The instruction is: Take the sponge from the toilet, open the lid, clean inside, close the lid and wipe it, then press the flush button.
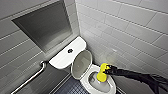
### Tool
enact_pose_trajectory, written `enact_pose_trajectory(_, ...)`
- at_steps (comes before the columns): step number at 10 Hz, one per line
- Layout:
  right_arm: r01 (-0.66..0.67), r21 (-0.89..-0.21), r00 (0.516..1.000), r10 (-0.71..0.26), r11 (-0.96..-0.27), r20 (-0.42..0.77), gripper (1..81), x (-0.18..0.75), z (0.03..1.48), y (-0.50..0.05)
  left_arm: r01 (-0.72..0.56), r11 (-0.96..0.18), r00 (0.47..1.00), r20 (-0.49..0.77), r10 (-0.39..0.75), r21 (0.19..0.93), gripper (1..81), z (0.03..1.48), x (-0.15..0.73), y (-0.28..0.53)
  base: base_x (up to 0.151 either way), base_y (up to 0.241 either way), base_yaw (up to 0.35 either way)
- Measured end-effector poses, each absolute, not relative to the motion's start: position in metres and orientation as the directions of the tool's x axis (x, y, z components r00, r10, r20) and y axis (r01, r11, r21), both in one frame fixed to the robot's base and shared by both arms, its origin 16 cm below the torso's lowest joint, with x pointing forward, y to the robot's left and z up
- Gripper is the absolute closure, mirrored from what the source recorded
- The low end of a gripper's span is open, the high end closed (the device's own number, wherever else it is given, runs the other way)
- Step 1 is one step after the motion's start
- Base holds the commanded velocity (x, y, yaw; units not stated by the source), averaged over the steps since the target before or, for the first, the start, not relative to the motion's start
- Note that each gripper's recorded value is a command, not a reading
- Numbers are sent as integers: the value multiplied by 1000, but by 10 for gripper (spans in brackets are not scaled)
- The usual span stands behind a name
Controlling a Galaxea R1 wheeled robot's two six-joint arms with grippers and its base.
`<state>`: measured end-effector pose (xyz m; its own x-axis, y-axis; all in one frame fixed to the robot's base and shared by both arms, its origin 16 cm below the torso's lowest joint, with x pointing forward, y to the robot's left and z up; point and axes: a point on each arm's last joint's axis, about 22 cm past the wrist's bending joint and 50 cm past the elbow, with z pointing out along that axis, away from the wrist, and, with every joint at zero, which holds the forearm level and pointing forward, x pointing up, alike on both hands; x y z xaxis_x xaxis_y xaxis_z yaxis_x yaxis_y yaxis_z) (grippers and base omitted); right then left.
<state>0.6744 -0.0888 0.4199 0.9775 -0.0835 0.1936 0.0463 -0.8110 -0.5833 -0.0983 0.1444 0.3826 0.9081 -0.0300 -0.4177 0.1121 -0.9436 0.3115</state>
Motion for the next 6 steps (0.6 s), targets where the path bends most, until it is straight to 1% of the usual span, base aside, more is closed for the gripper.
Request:
enact_pose_trajectory(4, 59, -593, 980, -67, -803, 188, 811, 669, 405, -42, 98, -942, 926, -375, -31, 320, 10, 352, -65, 141, 0, 0, 0)
enact_pose_trajectory(6, 76, -595, 974, -70, -801, 217, 811, 686, 407, -26, 90, -942, 936, -350, -31, 323, 10, 334, -46, 141, 0, 0, 0)
